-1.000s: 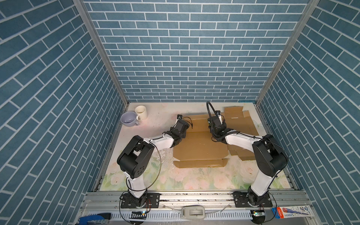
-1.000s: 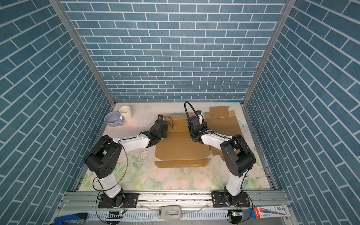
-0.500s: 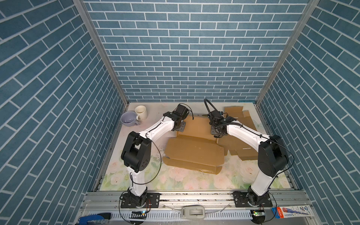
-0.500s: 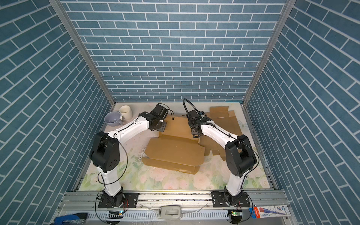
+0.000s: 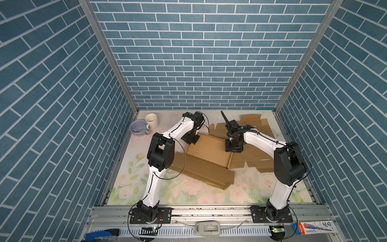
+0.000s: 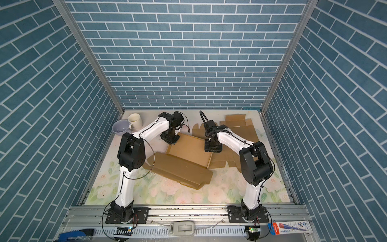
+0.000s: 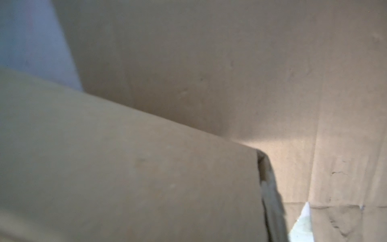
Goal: Fold the paper box
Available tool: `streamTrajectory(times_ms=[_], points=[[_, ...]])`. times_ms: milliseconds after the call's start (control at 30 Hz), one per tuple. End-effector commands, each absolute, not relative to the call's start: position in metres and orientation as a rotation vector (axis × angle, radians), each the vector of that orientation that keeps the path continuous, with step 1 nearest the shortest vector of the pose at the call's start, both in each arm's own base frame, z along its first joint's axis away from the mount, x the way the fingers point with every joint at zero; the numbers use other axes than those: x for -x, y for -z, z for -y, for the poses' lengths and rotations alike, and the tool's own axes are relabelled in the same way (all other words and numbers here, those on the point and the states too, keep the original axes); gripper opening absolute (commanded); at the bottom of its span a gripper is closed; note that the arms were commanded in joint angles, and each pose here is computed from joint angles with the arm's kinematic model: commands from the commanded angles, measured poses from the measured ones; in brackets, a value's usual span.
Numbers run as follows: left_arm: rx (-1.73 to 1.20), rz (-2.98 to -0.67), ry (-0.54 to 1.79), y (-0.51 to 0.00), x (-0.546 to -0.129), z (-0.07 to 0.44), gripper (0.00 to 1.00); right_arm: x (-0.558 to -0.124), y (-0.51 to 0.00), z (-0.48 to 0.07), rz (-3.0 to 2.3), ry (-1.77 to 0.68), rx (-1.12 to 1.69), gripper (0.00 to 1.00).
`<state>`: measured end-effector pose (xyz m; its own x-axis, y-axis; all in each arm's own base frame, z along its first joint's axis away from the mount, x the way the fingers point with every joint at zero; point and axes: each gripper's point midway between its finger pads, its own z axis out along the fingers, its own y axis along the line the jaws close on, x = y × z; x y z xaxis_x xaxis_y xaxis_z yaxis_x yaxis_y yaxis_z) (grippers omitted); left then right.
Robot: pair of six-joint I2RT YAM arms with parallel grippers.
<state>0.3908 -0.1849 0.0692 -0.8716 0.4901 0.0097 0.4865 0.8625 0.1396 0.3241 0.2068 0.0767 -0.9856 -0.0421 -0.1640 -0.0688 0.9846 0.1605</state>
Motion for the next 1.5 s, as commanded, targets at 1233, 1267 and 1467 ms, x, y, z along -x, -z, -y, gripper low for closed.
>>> streamTrajectory(times_ms=[1233,1267,1467], points=[[-0.841,-2.978,-0.172,-0.096,-0.420,0.205,0.32,-0.367,-0.057,-0.274,-2.857,-0.432,0.720,0.46],[-0.830,-2.961,-0.140,-0.103,-0.421,0.209,0.34,-0.367,-0.056,-0.273,-2.860,-0.430,0.713,0.44],[-0.761,-2.773,0.020,-0.175,-0.432,0.225,0.46,-0.367,-0.050,-0.271,-2.897,-0.436,0.613,0.32]])
